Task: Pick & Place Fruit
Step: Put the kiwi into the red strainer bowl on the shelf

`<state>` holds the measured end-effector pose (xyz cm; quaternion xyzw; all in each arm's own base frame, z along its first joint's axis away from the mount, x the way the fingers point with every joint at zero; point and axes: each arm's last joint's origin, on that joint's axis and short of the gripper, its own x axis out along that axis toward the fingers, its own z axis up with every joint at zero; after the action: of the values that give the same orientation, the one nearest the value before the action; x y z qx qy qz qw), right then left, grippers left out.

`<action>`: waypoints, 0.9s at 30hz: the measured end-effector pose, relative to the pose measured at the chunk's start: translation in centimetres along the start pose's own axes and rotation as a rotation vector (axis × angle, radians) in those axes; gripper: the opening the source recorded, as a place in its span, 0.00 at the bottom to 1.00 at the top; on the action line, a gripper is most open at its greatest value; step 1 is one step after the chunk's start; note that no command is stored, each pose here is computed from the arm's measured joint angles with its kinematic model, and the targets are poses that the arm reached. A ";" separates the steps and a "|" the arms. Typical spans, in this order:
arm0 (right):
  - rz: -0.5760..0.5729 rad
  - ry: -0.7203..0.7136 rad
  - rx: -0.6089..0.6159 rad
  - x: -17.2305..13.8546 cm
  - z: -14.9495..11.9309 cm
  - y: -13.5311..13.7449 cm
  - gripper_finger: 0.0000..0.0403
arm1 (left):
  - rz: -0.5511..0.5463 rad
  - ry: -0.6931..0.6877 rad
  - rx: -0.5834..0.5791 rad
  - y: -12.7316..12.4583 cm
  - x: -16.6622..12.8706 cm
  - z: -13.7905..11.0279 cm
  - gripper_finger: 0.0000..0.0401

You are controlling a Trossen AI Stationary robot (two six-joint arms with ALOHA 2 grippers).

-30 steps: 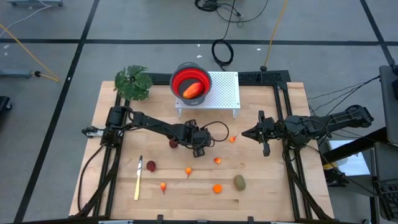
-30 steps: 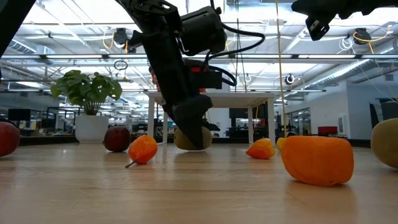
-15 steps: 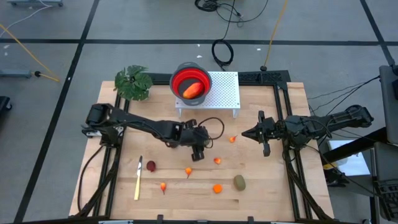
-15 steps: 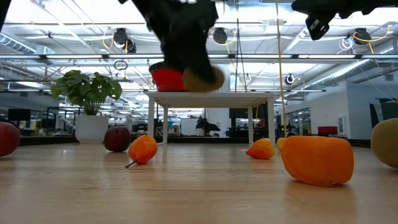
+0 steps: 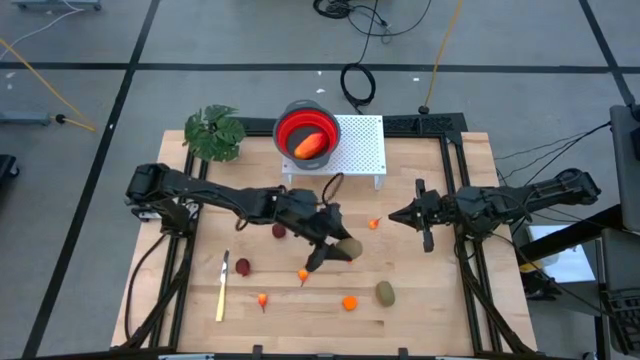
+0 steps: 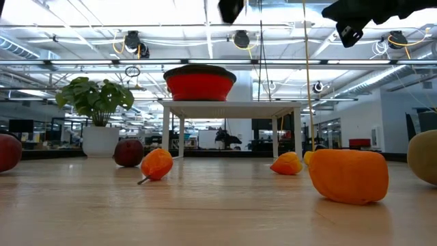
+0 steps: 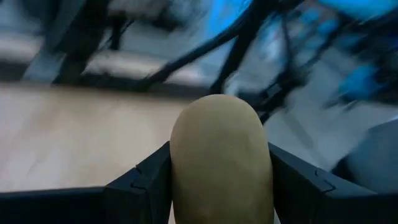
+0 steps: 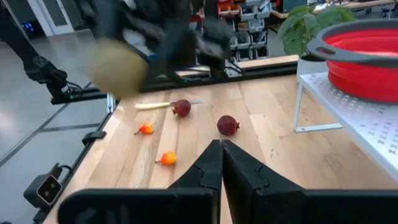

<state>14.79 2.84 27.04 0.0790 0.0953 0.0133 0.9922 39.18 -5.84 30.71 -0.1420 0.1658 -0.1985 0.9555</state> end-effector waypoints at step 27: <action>-0.006 0.033 -0.007 0.0 -0.3 -0.1 0.01 | -0.673 -0.757 0.233 -4.6 -4.9 7.1 0.52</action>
<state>14.73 2.83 26.72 0.0750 0.1118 0.0119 0.9908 36.06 -6.38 40.00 -0.1422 -0.2694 -0.4466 0.8413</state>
